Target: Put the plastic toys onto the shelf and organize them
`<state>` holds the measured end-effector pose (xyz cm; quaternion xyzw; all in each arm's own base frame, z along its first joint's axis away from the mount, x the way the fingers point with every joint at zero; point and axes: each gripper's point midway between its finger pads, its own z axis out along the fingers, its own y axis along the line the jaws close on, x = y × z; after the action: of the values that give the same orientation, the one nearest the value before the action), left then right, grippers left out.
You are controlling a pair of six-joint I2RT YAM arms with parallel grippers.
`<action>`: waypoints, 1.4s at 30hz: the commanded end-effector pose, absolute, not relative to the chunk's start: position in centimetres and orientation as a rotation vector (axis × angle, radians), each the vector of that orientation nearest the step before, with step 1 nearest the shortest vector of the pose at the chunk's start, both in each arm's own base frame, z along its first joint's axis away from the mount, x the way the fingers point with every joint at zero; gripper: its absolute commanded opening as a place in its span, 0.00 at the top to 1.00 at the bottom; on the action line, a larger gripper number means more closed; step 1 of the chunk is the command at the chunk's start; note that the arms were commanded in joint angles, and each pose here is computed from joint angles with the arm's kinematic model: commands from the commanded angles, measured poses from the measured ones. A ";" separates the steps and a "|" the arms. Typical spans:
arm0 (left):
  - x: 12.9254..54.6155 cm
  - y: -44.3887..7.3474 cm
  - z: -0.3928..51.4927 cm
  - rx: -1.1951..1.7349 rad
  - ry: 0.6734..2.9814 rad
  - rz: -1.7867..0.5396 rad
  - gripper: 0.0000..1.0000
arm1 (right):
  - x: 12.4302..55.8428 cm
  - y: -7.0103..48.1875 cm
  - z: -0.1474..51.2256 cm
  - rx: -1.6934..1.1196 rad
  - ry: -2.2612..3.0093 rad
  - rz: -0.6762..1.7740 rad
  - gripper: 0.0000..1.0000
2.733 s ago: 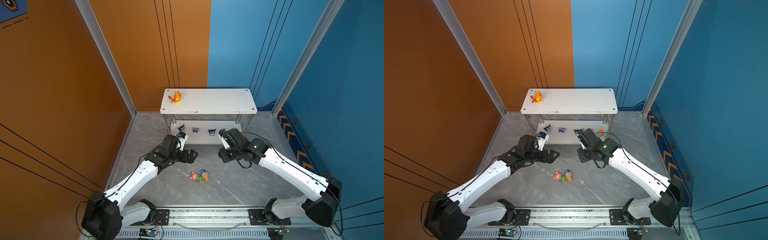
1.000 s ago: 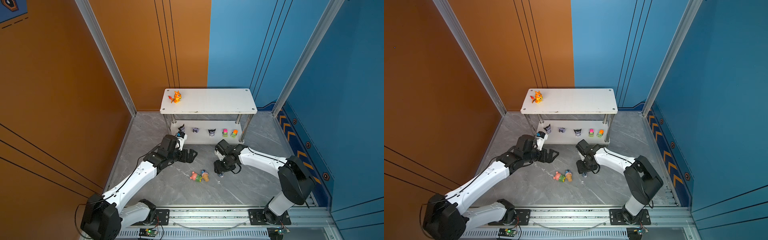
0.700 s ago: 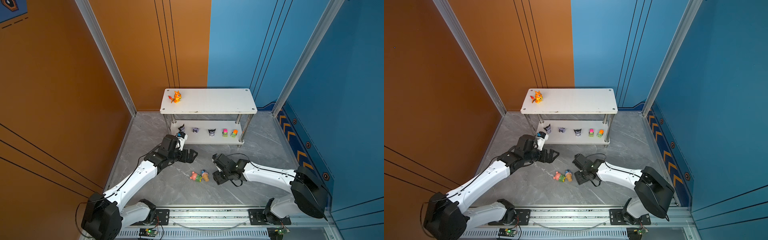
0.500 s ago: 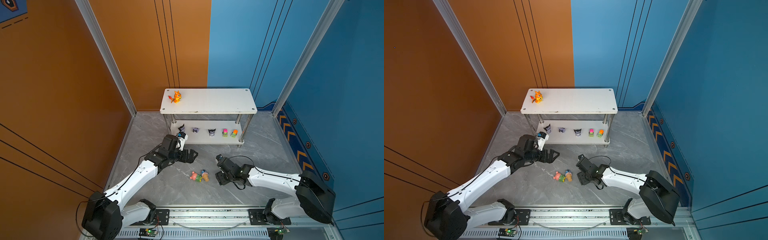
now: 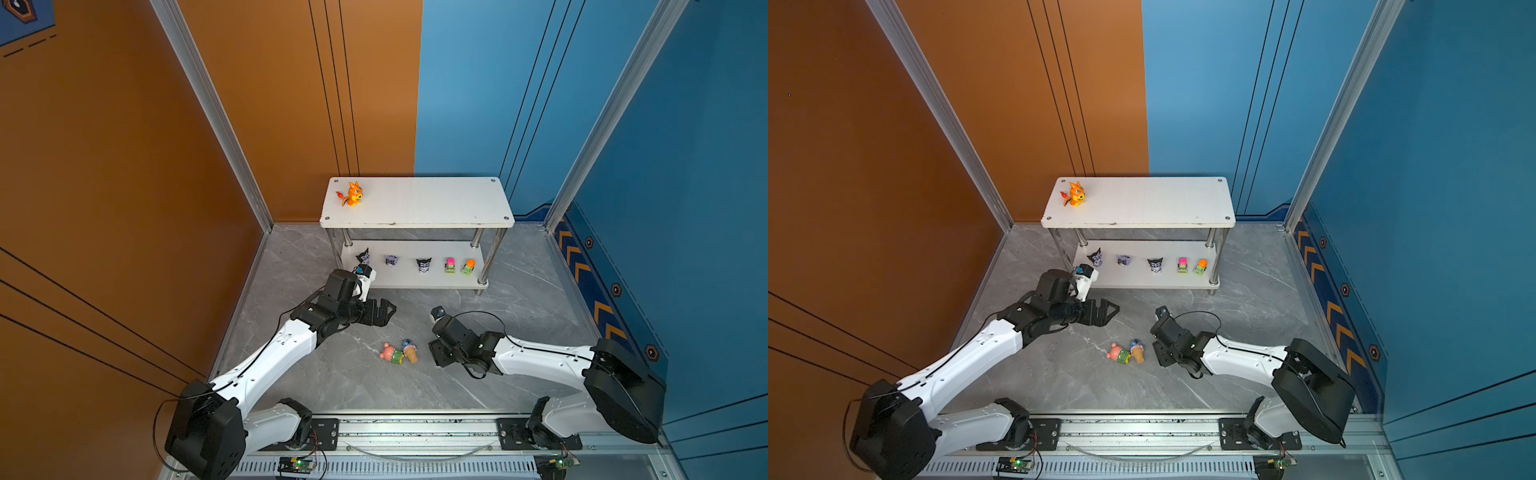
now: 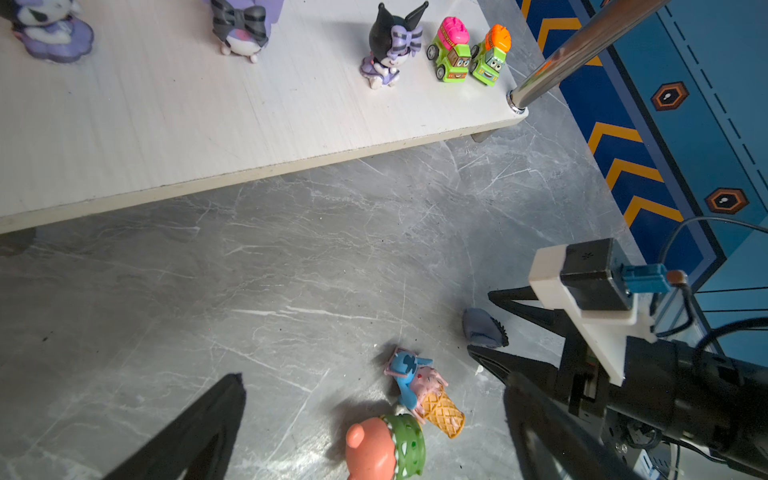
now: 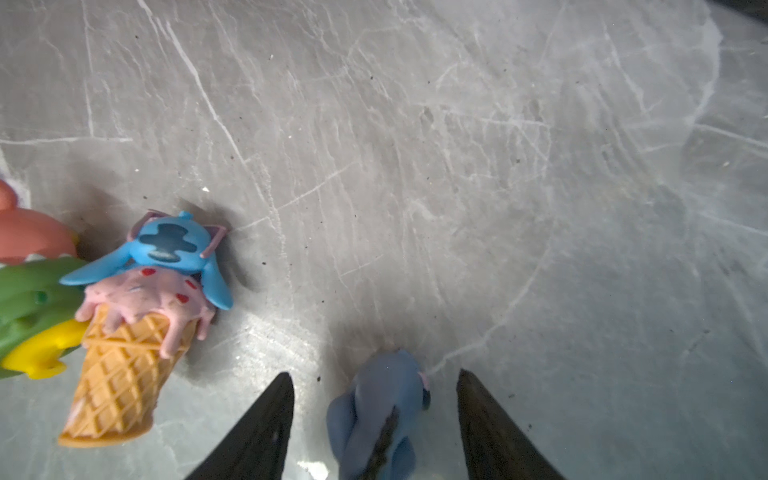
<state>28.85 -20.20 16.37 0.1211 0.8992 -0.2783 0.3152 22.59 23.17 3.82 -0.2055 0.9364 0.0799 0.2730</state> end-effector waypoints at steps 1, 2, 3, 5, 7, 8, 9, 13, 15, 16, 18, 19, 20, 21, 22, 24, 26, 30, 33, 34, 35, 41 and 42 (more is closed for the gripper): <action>29.1 -20.4 16.9 0.321 2.352 -0.759 0.01 | 22.5 22.2 2.9 -0.525 2.530 0.161 0.40; 29.1 -20.4 17.0 0.319 2.348 -0.761 0.01 | 22.5 22.1 2.9 -0.526 2.529 0.151 0.43; 29.1 -20.4 16.9 0.317 2.348 -0.760 0.01 | 22.6 22.0 2.9 -0.526 2.529 0.146 0.45; 29.1 -20.5 16.9 0.319 2.348 -0.764 0.01 | 22.7 21.9 2.8 -0.525 2.531 0.140 0.48; 29.1 -20.4 17.0 0.320 2.348 -0.761 0.01 | 22.7 21.9 2.7 -0.531 2.534 0.137 0.51; 29.1 -20.4 17.0 0.320 2.348 -0.759 0.01 | 22.7 21.9 2.7 -0.531 2.535 0.136 0.52; 29.1 -20.4 17.2 0.321 2.344 -0.759 0.01 | 22.7 21.9 2.6 -0.532 2.537 0.136 0.53; 29.1 -20.3 16.9 0.319 2.349 -0.755 0.01 | 22.5 21.9 2.5 -0.536 2.544 0.143 0.55; 29.0 -20.4 16.9 0.319 2.350 -0.758 0.01 | 22.4 21.8 2.4 -0.538 2.546 0.140 0.55; 29.1 -20.3 16.9 0.317 2.350 -0.757 0.01 | 22.4 21.8 2.3 -0.538 2.548 0.137 0.56; 29.1 -20.4 17.0 0.319 2.347 -0.759 0.01 | 22.4 21.6 2.3 -0.539 2.546 0.129 0.59; 29.1 -20.4 16.9 0.318 2.348 -0.759 0.01 | 22.4 21.6 2.3 -0.542 2.547 0.126 0.61; 29.1 -20.4 17.0 0.319 2.348 -0.759 0.01 | 22.5 21.6 2.3 -0.539 2.546 0.125 0.62; 29.1 -20.4 16.9 0.320 2.350 -0.758 0.01 | 22.4 21.6 2.2 -0.543 2.548 0.125 0.63; 29.1 -20.4 17.0 0.318 2.349 -0.758 0.01 | 22.4 21.6 2.2 -0.543 2.550 0.126 0.64; 29.1 -20.3 16.9 0.317 2.350 -0.758 0.01 | 22.5 21.6 2.2 -0.546 2.549 0.125 0.66; 29.1 -20.3 16.9 0.316 2.351 -0.755 0.01 | 22.6 21.6 2.4 -0.544 2.546 0.121 0.69; 29.1 -20.3 16.9 0.317 2.351 -0.756 0.01 | 22.7 21.5 3.2 -0.557 2.539 0.112 0.72; 29.2 -20.4 16.9 0.318 2.349 -0.757 0.01 | 22.9 21.6 4.7 -0.575 2.527 0.105 0.73; 29.2 -20.5 17.0 0.319 2.346 -0.759 0.01 | 22.9 21.6 5.3 -0.581 2.523 0.100 0.73; 29.2 -20.5 17.0 0.320 2.347 -0.761 0.01 | 23.1 21.7 6.2 -0.590 2.517 0.099 0.74; 29.3 -20.4 17.2 0.320 2.342 -0.758 0.01 | 24.2 22.4 13.3 -0.693 2.473 0.054 0.74; 29.2 -20.4 17.2 0.320 2.340 -0.760 0.01 | 24.4 22.4 14.4 -0.712 2.470 0.044 0.74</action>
<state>28.91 -20.23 16.45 0.1214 0.8982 -0.2790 0.3171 24.48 23.69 11.13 -0.2340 0.9279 0.0512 0.2856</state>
